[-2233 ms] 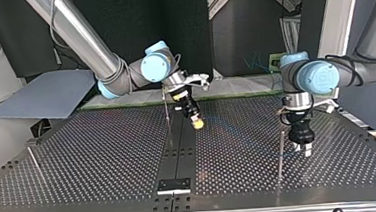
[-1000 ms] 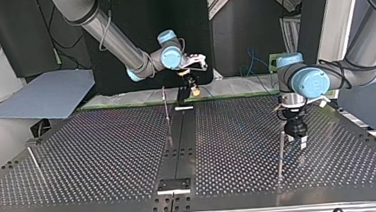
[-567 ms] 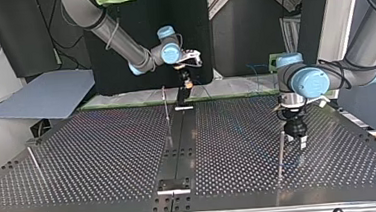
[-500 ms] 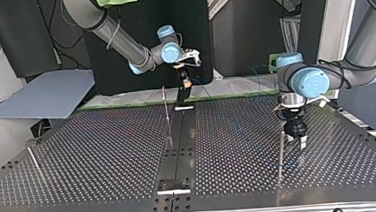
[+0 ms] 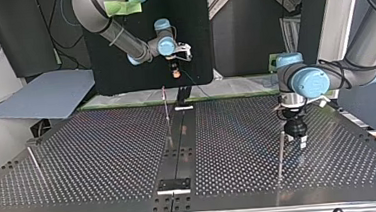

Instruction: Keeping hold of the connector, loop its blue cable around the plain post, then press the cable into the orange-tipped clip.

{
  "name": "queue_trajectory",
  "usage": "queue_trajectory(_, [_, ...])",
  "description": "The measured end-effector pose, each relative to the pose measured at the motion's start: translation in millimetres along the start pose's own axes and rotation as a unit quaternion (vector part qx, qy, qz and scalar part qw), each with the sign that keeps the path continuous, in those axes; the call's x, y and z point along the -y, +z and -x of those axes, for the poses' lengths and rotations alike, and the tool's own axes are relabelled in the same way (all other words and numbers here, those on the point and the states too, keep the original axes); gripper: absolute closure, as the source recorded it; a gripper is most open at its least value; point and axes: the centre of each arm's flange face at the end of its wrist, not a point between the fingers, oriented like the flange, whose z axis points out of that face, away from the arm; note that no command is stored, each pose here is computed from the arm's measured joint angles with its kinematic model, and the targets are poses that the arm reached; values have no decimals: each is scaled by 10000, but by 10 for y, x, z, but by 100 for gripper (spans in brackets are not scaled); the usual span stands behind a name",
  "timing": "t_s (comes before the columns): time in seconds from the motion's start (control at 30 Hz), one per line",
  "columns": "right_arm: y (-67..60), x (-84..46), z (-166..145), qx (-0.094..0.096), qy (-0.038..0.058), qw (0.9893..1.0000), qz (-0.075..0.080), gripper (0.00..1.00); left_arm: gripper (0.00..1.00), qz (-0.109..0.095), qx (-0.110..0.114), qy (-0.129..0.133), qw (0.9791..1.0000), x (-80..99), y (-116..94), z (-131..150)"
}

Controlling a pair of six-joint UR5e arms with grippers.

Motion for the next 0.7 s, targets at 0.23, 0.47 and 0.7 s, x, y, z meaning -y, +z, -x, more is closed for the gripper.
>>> queue_trajectory(0.23, [-84, -172, 250, 36, 85, 9999, 144, 100, 1, 1, -4, -4, 10000, 0, -1, -1])
queue_trajectory(0.47, [-126, -252, 338, 9, 97, 9998, 199, 100, 1, 7, -19, -1, 10000, -3, -4, -7])
queue_trajectory(0.7, [-228, -301, 455, -13, 98, 9997, 227, 100, 1, 17, -23, 5, 10000, -8, -6, -8])
